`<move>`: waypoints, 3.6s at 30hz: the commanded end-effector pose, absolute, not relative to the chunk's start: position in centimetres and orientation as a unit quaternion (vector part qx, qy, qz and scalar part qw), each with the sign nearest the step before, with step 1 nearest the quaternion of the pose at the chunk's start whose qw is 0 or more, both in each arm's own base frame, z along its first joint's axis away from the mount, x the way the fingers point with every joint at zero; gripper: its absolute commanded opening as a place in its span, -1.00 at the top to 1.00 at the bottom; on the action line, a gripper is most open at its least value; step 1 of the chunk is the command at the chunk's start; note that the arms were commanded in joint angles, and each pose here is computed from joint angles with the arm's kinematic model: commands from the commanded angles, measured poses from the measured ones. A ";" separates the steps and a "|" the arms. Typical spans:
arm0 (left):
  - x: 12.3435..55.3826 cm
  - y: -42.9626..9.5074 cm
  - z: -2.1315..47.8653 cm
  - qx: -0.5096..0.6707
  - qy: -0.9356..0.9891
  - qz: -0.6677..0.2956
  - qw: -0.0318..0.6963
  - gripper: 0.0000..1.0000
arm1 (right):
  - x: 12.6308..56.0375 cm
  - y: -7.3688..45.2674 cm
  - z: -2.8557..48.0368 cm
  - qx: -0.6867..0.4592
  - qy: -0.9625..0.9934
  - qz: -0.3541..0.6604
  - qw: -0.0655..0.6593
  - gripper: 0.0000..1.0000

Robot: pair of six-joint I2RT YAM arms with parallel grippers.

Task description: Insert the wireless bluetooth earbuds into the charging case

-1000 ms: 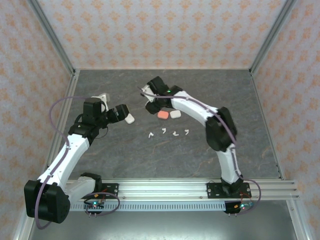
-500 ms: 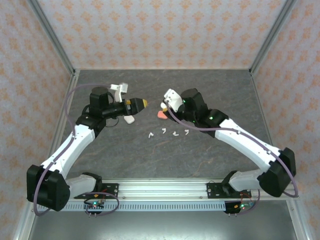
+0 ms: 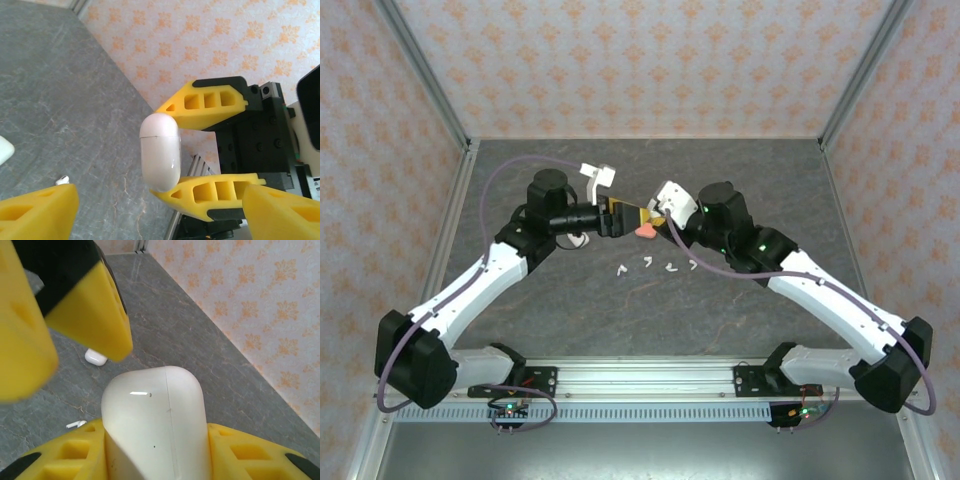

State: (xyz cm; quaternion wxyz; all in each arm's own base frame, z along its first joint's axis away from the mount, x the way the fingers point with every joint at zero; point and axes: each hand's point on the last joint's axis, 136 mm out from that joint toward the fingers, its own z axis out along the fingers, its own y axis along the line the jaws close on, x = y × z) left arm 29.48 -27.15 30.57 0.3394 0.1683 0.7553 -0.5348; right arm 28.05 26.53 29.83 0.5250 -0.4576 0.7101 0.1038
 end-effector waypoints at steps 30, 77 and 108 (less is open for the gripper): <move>28.1 -29.9 33.4 0.238 0.716 -0.560 0.341 0.56 | 26.1 27.5 31.6 -0.472 0.683 0.158 0.535 -0.08; 27.3 -28.5 34.7 0.268 0.653 -0.469 0.532 1.00 | 29.9 23.9 33.4 -0.232 0.734 0.379 0.513 -0.98; 28.1 -27.7 32.3 0.263 0.684 -0.420 0.534 1.00 | 29.8 22.6 37.5 -0.210 0.730 0.375 0.531 -0.96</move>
